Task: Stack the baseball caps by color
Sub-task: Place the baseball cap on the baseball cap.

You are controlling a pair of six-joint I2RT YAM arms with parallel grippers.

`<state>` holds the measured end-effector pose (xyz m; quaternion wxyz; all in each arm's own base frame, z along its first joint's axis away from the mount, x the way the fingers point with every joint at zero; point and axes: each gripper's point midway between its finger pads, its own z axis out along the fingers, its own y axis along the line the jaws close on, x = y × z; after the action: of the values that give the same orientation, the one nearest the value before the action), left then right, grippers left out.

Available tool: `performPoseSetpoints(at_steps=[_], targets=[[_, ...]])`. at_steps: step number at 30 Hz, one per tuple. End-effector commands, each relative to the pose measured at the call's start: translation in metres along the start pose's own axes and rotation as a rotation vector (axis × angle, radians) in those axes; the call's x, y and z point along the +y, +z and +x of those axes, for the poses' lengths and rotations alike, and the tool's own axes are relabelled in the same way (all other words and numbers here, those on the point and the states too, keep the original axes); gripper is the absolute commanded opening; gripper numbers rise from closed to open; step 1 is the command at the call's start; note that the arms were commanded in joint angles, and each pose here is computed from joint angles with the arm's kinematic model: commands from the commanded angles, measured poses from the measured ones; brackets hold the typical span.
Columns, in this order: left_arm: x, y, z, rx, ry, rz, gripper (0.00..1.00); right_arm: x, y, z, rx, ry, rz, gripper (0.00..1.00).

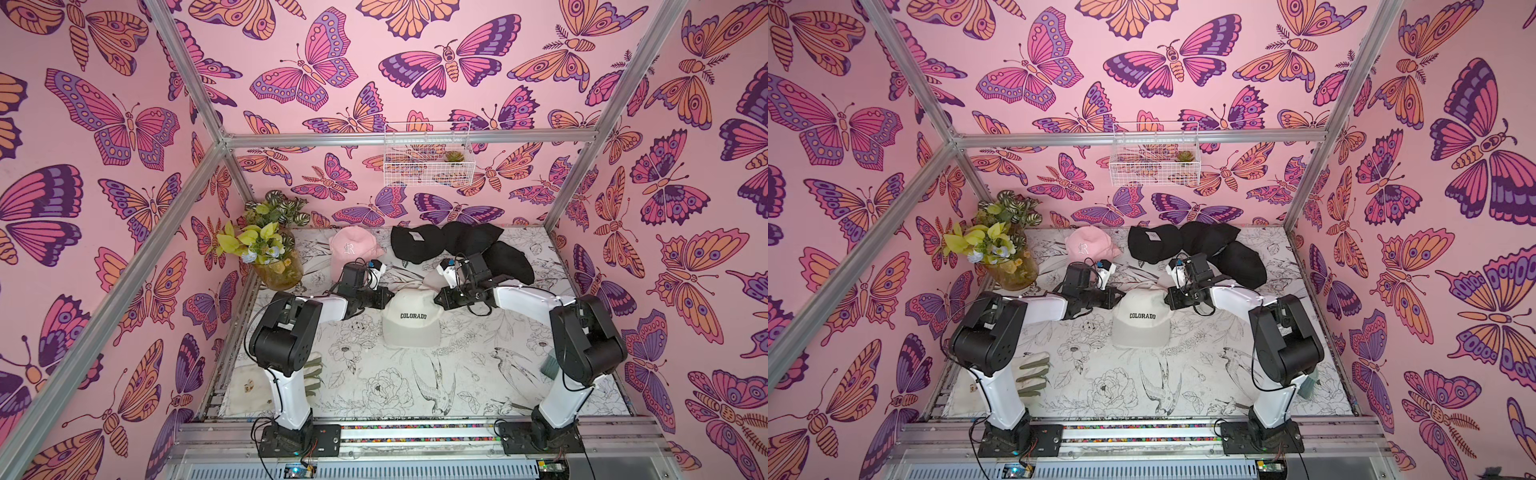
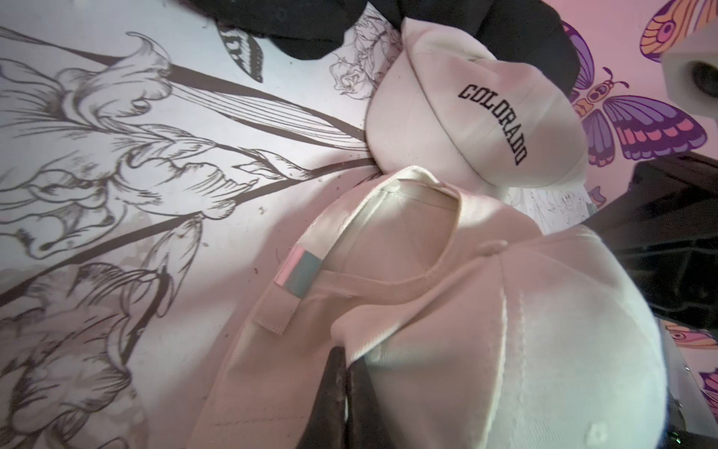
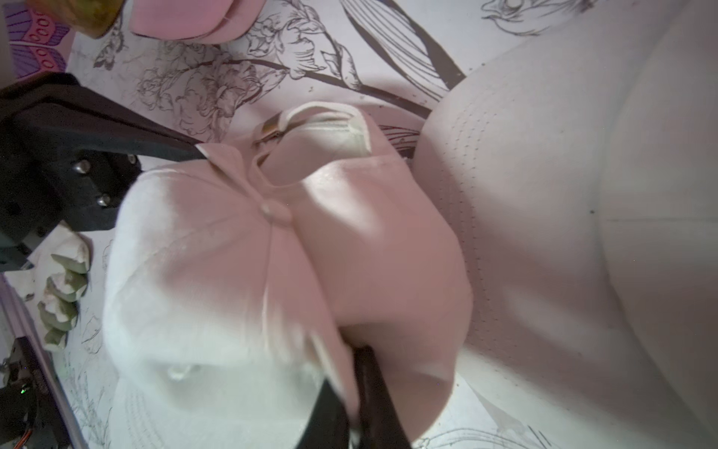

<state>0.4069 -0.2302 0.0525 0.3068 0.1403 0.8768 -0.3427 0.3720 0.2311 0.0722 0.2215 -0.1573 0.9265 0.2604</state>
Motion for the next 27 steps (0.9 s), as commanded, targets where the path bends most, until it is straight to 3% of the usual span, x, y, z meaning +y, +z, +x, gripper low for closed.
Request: performPoseSetpoints(at_steps=[1,4,6,8,11,14,19,25,27], targets=[[0.047,-0.014,0.023,0.038,-0.092,-0.181,0.00,-0.005,-0.007,0.008,0.016,0.049,0.060,0.20],[0.040,-0.025,0.006,-0.005,-0.095,-0.188,0.09,0.000,-0.023,-0.010,-0.066,0.053,0.073,0.27],[0.034,-0.032,-0.005,-0.028,-0.095,-0.187,0.24,-0.002,-0.035,-0.018,-0.123,0.046,0.102,0.30],[0.030,-0.038,-0.012,-0.045,-0.094,-0.192,0.32,0.000,-0.045,-0.021,-0.168,0.027,0.112,0.33],[0.027,-0.049,-0.023,-0.077,-0.092,-0.214,0.42,0.014,-0.058,-0.020,-0.216,-0.038,0.052,0.39],[0.029,-0.059,-0.032,-0.097,-0.103,-0.267,0.47,0.038,-0.061,-0.009,-0.234,-0.181,-0.051,0.38],[0.044,-0.064,-0.043,-0.098,-0.142,-0.366,0.56,0.079,-0.055,0.028,-0.174,-0.556,-0.117,0.29],[0.049,-0.048,-0.052,-0.058,-0.186,-0.376,0.68,0.116,-0.047,0.077,-0.064,-0.886,-0.243,0.23],[0.049,-0.042,-0.053,-0.040,-0.185,-0.392,0.72,0.121,-0.044,0.090,-0.034,-0.960,-0.258,0.16]])
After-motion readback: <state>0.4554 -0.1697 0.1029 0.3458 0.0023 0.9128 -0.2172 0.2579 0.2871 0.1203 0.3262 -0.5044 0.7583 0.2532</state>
